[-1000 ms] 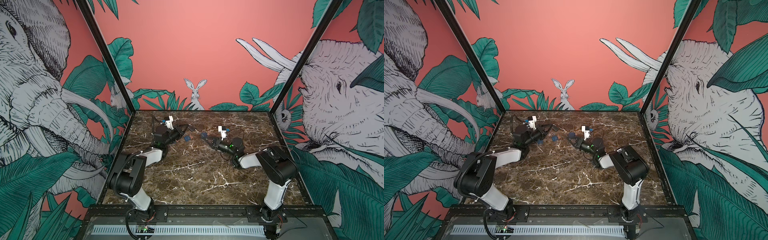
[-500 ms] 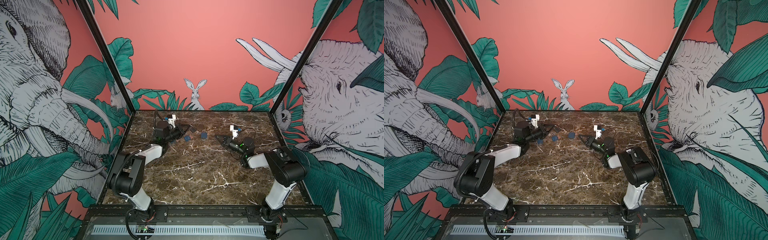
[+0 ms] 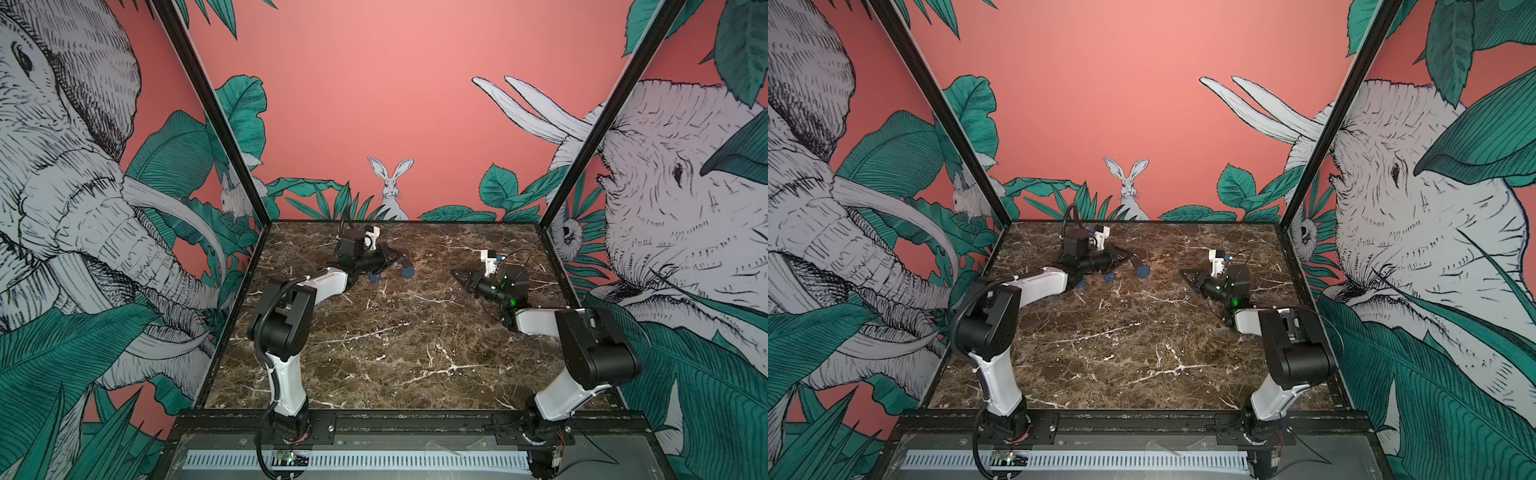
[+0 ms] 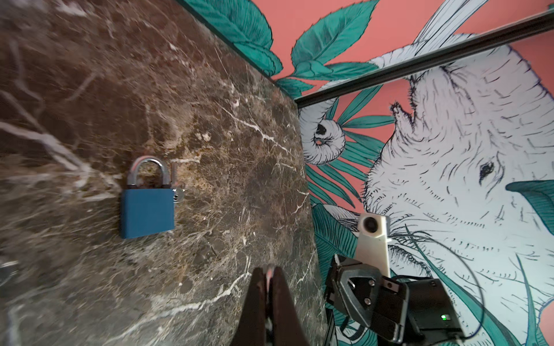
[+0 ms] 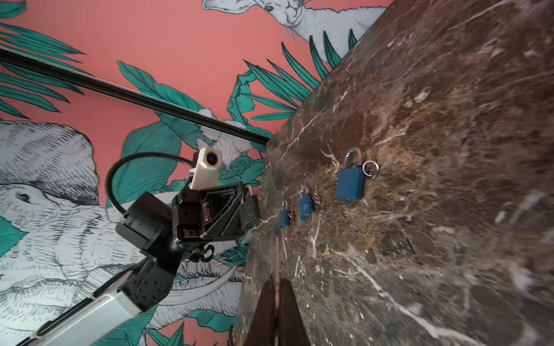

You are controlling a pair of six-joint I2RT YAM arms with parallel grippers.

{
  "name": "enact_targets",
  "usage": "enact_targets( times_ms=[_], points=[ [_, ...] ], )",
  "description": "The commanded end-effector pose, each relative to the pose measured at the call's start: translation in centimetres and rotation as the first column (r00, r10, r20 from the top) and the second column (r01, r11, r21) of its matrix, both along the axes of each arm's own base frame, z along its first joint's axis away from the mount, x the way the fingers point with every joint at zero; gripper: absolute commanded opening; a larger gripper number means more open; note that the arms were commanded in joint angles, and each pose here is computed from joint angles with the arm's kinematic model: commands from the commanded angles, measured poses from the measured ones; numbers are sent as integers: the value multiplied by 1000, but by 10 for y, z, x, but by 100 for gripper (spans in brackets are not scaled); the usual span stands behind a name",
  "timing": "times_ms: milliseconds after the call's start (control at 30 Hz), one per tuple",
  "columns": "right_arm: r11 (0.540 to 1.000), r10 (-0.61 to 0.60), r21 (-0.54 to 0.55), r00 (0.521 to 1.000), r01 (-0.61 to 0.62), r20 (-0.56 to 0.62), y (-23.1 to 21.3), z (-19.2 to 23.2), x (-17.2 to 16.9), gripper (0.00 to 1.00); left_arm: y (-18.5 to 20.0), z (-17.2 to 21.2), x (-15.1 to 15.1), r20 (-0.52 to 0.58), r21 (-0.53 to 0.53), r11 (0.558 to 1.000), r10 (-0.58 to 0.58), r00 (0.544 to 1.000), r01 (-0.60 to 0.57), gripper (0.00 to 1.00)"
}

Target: Lock with the key

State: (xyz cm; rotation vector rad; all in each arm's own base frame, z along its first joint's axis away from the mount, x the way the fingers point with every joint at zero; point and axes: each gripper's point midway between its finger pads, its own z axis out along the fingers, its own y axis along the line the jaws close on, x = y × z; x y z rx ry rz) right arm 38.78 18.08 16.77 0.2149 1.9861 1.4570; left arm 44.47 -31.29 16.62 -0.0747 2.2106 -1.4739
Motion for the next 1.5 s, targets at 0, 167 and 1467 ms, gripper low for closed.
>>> enact_targets(
  times_ms=[0,167,1467],
  points=[
    [975,37,-219,999,-36,0,-11,-7,-10,0,-28,14,8,47,-9,999,-41,998,41,0],
    [958,48,-283,999,-53,-24,-23,-9,-10,0,-68,-5,22,36,-12,995,-100,994,100,0],
    [943,2,-330,993,-42,-120,-57,-59,-10,0,-137,-86,45,-73,196,932,-296,952,305,0]
  ],
)
